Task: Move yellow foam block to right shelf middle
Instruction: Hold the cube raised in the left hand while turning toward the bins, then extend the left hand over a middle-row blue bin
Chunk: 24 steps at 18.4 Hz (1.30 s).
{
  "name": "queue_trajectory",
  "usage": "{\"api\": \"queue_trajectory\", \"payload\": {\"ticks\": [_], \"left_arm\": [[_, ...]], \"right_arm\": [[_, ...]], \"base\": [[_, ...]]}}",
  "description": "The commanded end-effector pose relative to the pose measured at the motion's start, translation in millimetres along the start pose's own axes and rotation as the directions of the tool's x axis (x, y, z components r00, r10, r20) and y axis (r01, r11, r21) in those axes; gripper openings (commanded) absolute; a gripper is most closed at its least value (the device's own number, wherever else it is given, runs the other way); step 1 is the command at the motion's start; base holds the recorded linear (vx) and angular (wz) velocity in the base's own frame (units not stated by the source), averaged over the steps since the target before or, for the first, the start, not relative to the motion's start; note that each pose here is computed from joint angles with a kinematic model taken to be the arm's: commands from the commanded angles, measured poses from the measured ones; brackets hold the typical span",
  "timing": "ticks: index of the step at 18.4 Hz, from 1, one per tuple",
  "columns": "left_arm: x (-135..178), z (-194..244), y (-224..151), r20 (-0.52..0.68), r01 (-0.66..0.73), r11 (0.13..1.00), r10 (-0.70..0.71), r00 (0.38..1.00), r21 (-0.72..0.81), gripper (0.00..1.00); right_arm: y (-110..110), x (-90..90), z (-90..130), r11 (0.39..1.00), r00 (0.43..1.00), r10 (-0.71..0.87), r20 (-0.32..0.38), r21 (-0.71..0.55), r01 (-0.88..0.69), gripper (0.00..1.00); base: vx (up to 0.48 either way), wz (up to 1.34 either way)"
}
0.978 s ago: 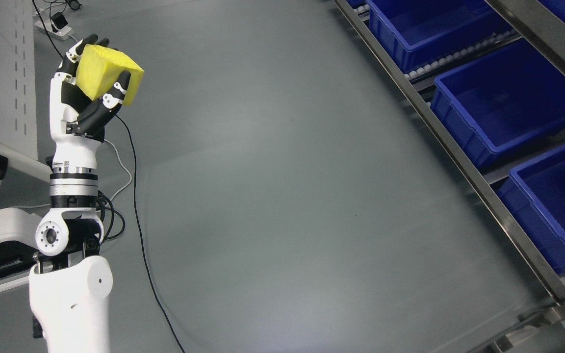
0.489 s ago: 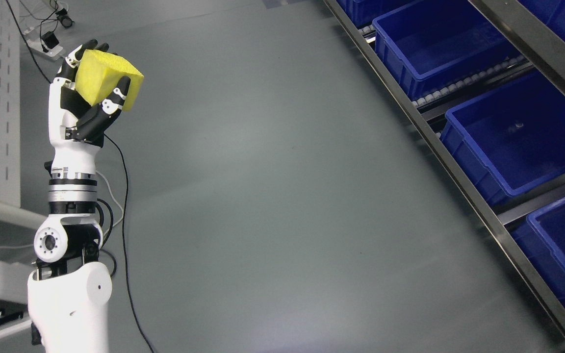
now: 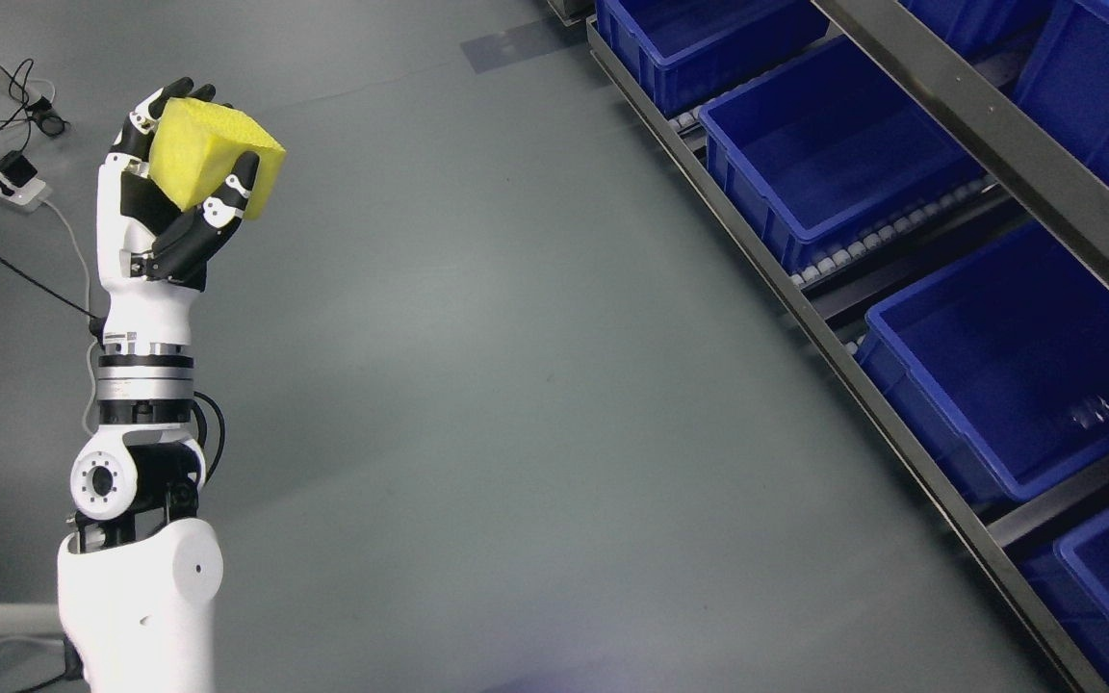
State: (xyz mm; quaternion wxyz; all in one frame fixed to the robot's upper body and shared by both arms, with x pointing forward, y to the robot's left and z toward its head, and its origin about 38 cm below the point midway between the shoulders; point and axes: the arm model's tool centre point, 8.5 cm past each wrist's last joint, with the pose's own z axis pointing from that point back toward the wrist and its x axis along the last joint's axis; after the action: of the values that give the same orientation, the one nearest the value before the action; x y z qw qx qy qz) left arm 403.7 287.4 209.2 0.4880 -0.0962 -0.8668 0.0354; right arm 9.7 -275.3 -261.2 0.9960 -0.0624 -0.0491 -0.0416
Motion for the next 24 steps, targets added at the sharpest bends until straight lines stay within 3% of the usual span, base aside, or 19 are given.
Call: {"api": "queue_trajectory", "payload": {"ticks": [1, 10, 17, 21, 24], "left_arm": [[-0.5, -0.6, -8.8, -0.003, 0.007, 0.999, -0.007, 1.0, -0.041, 0.37], [3.8, -11.1, -26.6, 0.019, -0.001, 0.991, 0.003, 1.0, -0.136, 0.37], [56.0, -86.1, -76.8, 0.078, -0.004, 0.94, 0.033, 0.996, -0.34, 0.37], [112.0, -139.2, -100.9, 0.131, 0.231, 0.826, -0.191, 0.973, -0.513, 0.37], [137.0, -161.3, -93.1, 0.184, 0.463, 0.687, -0.442, 0.878, -0.56, 0.37]], "right_arm": [[-11.3, 5.9, -0.9, 1.0, 1.0, 0.005, 0.017, -0.017, -0.004, 1.0], [-11.3, 5.9, -0.9, 1.0, 1.0, 0.005, 0.017, -0.017, -0.004, 1.0], [-11.3, 5.9, -0.9, 1.0, 1.0, 0.005, 0.017, -0.017, -0.004, 1.0], [-11.3, 5.9, -0.9, 1.0, 1.0, 0.005, 0.017, -0.017, -0.004, 1.0], [-11.3, 5.9, -0.9, 1.0, 1.0, 0.005, 0.017, -0.017, -0.004, 1.0]], "base": [[0.506, -0.03], [0.54, -0.15], [0.422, -0.75], [0.265, -0.81], [0.172, -0.54]]}}
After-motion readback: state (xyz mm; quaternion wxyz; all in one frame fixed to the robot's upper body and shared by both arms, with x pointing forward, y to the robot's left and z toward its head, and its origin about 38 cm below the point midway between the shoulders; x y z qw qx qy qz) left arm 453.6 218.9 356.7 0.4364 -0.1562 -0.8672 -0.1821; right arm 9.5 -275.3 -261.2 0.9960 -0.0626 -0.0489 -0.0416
